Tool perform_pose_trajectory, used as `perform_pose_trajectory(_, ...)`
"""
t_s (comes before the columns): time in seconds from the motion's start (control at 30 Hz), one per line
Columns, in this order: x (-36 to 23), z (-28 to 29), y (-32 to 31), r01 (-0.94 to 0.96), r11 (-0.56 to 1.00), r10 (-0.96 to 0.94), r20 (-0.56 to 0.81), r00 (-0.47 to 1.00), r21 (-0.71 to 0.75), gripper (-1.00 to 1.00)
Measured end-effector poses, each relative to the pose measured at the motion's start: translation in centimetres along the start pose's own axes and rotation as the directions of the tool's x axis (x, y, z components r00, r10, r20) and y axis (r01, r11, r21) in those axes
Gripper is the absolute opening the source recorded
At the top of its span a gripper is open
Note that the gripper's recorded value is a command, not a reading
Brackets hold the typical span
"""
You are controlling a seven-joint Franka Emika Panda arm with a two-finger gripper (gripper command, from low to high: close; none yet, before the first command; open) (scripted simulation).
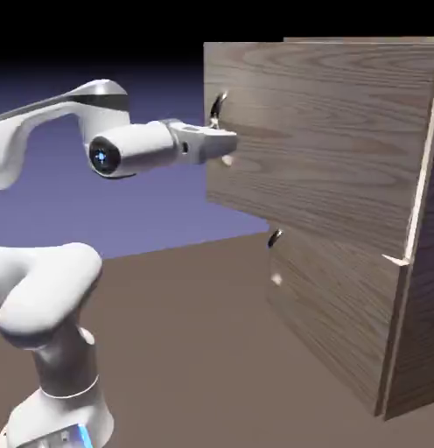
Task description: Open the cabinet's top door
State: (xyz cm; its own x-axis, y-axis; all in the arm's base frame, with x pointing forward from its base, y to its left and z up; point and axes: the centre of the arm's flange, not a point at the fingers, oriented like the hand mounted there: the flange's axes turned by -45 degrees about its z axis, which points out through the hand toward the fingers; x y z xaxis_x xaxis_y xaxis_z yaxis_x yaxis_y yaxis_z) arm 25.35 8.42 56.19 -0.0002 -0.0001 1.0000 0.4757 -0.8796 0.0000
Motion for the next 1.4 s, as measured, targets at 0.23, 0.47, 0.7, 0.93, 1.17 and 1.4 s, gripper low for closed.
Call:
perform_pose_trajectory(0.23,0.0,-5.0,2.1,0.0,0.992,0.0,0.0,1.0,0.122,-1.0)
perform_pose_trajectory(0.47,0.0,-9.0,4.3,0.0,0.975,0.0,0.0,1.0,0.224,-1.0)
perform_pose_trajectory(0.7,0.0,-12.6,6.9,0.0,0.947,0.0,0.0,1.0,0.321,-1.0)
perform_pose_trajectory(0.93,0.0,-16.4,10.2,0.0,0.904,0.0,0.0,1.0,0.427,-1.0)
perform_pose_trajectory(1.17,0.0,-20.7,15.0,0.0,0.833,0.0,0.0,1.0,0.553,-1.0)
perform_pose_trajectory(1.4,0.0,-24.8,21.6,0.0,0.724,0.0,0.0,1.0,0.69,-1.0)
